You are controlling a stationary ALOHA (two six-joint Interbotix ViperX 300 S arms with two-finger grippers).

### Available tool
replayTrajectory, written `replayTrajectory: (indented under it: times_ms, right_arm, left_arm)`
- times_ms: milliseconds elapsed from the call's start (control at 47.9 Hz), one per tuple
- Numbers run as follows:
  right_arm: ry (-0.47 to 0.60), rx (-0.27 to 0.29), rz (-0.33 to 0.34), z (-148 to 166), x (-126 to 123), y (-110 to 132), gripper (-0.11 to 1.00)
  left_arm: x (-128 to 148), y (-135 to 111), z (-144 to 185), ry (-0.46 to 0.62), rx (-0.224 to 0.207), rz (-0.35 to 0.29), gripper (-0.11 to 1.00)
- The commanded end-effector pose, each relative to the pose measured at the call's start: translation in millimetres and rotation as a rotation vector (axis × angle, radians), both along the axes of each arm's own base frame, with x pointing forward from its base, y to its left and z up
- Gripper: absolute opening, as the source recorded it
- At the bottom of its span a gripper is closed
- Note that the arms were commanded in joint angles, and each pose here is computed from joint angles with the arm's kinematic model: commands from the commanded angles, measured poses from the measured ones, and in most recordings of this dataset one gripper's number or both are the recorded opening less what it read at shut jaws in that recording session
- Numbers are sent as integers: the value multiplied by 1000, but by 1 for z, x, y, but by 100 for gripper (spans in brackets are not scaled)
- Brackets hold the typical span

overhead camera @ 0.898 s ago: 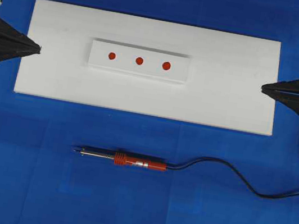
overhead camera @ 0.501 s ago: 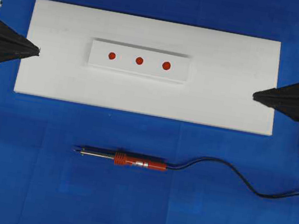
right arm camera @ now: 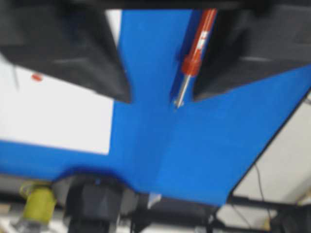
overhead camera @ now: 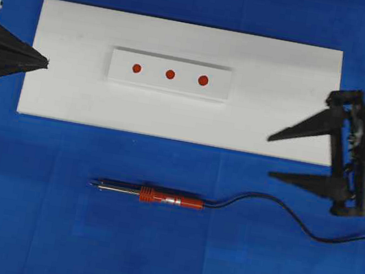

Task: Touch the tip of the soldering iron to the mark.
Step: 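Move the right gripper toward the red-handled soldering iron, then lower the right gripper over the red handle and close it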

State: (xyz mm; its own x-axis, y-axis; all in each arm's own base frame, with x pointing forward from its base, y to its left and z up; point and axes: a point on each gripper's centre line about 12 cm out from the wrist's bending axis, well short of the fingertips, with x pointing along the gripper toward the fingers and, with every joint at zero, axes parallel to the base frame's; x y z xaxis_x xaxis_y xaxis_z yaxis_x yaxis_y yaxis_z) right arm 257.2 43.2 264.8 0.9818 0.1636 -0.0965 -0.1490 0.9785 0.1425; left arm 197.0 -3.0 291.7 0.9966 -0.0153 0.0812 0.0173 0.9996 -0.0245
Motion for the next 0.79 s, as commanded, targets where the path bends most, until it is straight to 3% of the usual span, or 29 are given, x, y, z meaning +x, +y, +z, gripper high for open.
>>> replayTrajectory:
  times_ms: [0, 63, 104, 480, 773]
  right_arm:
    - [-11, 27, 2, 3, 15, 4, 70]
    - [15, 33, 4, -3, 25, 7, 86]
    - [32, 34, 8, -7, 32, 10, 91]
    - [209, 122, -23, -55, 103, 37, 87]
    - [267, 177, -66, -102, 139, 56, 87]
  left_arm:
    - [1, 0, 3, -14, -2, -1, 0]
    - [1, 0, 2, -12, -2, -1, 0]
    - [1, 0, 2, -9, -3, -1, 0]
    - [0, 0, -4, 2, -3, -1, 0]
    - [-1, 0, -8, 12, -3, -1, 0]
